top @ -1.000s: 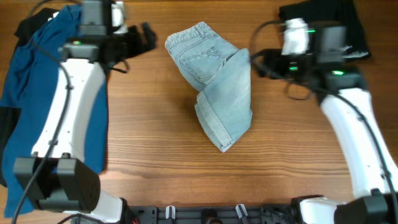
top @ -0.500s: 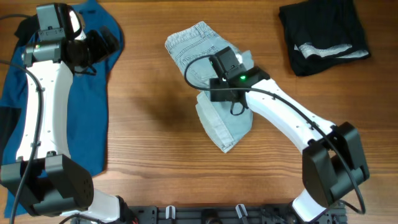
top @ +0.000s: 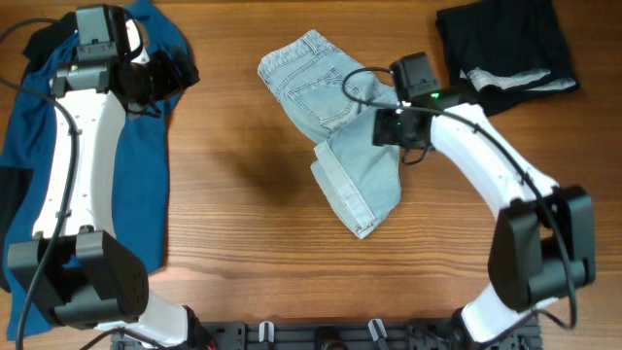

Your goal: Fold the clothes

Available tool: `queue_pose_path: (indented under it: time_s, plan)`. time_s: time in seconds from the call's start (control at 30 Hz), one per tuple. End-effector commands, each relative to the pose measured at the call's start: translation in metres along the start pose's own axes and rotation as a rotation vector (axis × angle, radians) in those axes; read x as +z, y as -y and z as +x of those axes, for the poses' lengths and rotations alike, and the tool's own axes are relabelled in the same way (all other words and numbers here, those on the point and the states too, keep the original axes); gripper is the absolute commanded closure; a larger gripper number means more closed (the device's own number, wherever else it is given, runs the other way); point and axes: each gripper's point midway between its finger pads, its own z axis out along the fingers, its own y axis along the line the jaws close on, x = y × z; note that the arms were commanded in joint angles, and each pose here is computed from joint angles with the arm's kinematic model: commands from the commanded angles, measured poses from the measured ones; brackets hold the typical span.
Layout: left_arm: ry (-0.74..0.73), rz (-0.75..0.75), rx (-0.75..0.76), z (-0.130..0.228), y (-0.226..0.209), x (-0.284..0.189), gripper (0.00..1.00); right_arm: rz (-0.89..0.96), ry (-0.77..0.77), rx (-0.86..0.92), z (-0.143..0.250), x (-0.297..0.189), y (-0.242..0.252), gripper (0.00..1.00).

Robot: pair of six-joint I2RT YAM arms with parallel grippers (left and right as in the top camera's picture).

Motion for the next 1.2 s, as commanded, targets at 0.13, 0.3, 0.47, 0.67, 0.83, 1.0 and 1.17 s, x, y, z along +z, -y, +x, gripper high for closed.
queue_pose_path:
  time_s: [0.13, 0.3, 0.47, 0.67, 0.83, 1.0, 1.17]
  plan:
    - [0.046, -0.101, 0.017, -0.012, -0.021, 0.005, 0.0, -0.116, 0.161, -0.322, 0.011, -0.039, -0.109, 0.25]
    - [0.046, -0.101, 0.017, -0.012, -0.021, 0.005, 0.0, -0.065, 0.099, -0.383, 0.029, 0.001, -0.122, 0.25]
    - [0.046, -0.101, 0.017, -0.012, -0.021, 0.005, 0.0, -0.035, 0.041, -0.444, 0.039, 0.04, -0.121, 0.27]
    - [0.047, -0.101, 0.017, -0.012, -0.021, 0.005, 0.0, 0.058, 0.042, -0.412, 0.038, 0.045, -0.104, 0.43]
    - [0.046, -0.101, 0.017, -0.012, -0.021, 0.005, 0.0, 0.068, 0.035, -0.412, 0.039, 0.045, -0.102, 0.73]
    - [0.046, -0.101, 0.017, -0.012, -0.021, 0.005, 0.0, 0.068, 0.033, -0.412, 0.04, 0.043, -0.101, 0.96]
    - [0.047, -0.101, 0.017, -0.012, -0.021, 0.005, 0.0, 0.042, 0.094, -0.363, 0.026, 0.013, -0.1, 0.96]
